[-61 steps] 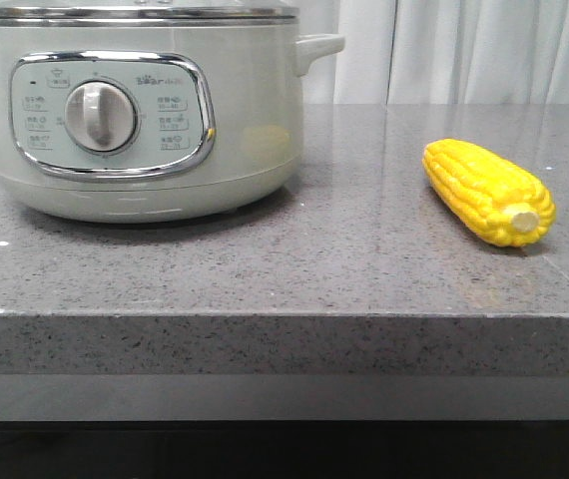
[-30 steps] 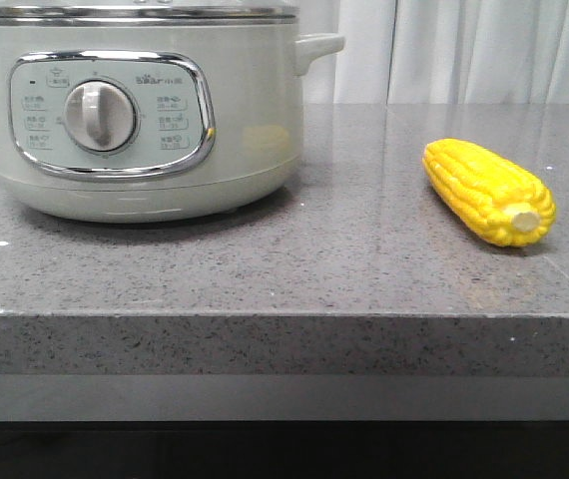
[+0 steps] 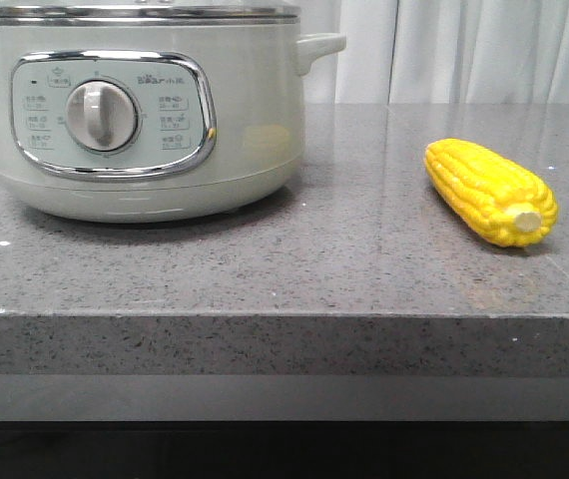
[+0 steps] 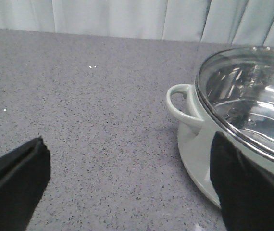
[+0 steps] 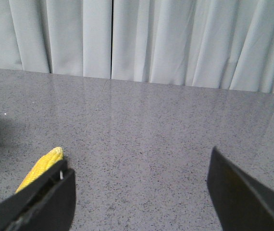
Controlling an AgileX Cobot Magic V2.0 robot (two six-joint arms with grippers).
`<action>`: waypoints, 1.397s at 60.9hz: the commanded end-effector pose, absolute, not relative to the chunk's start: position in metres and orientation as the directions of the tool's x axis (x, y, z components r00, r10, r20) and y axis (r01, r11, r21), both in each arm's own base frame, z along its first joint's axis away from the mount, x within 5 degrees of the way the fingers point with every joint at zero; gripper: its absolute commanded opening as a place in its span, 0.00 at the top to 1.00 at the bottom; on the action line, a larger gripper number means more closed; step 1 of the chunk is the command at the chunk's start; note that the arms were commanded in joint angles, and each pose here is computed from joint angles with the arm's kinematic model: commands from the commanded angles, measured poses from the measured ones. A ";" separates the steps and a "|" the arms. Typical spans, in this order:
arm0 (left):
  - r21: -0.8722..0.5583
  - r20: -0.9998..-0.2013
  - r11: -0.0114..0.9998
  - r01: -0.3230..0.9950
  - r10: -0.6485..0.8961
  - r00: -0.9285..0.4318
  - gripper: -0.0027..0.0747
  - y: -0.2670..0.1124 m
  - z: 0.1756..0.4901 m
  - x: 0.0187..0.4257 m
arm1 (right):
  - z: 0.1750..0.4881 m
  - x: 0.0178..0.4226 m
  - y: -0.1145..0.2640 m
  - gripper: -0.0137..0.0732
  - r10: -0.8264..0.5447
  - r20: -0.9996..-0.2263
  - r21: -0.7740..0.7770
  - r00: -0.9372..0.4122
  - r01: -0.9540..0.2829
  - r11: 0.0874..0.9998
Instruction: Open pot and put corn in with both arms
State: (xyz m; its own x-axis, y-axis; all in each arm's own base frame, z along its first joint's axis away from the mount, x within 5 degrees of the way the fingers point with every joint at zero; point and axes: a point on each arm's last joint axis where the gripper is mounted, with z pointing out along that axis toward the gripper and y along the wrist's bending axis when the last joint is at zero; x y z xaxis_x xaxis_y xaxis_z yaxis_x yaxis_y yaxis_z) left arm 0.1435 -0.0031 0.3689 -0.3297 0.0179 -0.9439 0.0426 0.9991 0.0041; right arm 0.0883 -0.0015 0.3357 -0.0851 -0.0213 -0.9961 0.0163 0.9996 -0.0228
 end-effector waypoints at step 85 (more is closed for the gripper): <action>-0.076 -0.767 0.876 0.476 0.254 -0.590 0.54 -0.144 0.438 0.343 | 0.351 0.089 -0.002 0.17 -0.031 -1.000 -0.031 -0.001 0.026 0.999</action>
